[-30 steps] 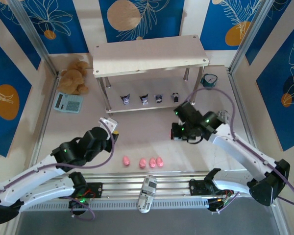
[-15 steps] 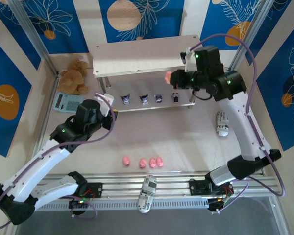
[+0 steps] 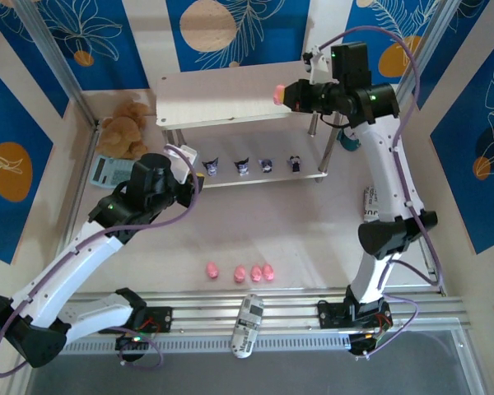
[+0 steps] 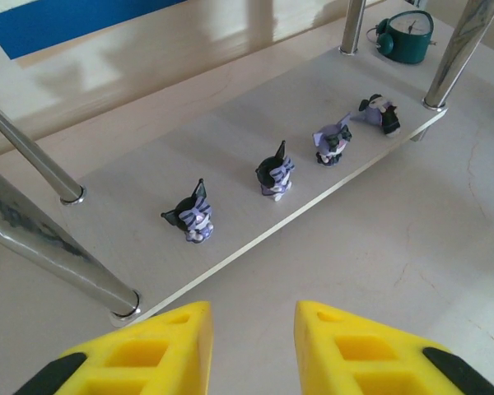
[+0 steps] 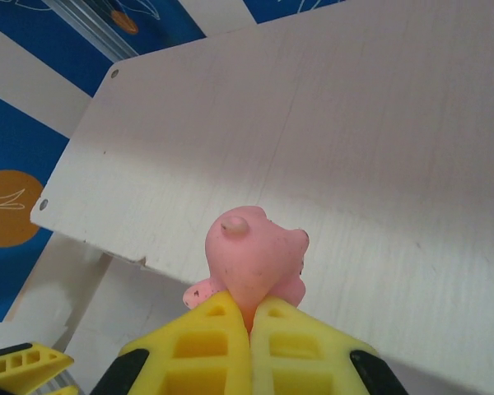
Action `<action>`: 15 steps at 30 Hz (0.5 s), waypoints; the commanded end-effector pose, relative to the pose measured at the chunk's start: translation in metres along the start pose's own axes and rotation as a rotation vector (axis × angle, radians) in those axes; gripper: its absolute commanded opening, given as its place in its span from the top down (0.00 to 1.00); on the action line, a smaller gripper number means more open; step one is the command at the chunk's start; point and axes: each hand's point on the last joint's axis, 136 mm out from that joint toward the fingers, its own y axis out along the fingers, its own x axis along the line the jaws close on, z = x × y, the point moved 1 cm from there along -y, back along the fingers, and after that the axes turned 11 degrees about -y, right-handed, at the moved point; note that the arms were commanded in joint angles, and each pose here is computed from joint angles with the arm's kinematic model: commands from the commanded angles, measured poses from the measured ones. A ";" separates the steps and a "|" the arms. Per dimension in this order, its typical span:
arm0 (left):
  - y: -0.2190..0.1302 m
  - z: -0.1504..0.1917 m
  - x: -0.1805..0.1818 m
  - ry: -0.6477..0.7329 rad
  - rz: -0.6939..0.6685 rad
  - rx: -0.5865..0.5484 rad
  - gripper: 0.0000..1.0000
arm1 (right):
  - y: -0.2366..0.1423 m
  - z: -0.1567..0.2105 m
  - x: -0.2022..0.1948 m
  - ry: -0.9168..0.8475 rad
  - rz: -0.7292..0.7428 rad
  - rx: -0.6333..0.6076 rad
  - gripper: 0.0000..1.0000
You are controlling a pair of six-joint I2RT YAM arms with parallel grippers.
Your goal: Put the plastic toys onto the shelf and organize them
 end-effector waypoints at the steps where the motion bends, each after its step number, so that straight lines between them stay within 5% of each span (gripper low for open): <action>1: -0.003 -0.014 0.000 0.002 0.010 -0.030 0.67 | 0.004 0.000 0.006 -0.021 -0.065 0.029 1.00; 15: 0.006 -0.008 0.003 -0.016 0.025 -0.018 0.67 | 0.023 0.019 -0.001 -0.015 -0.090 0.133 1.00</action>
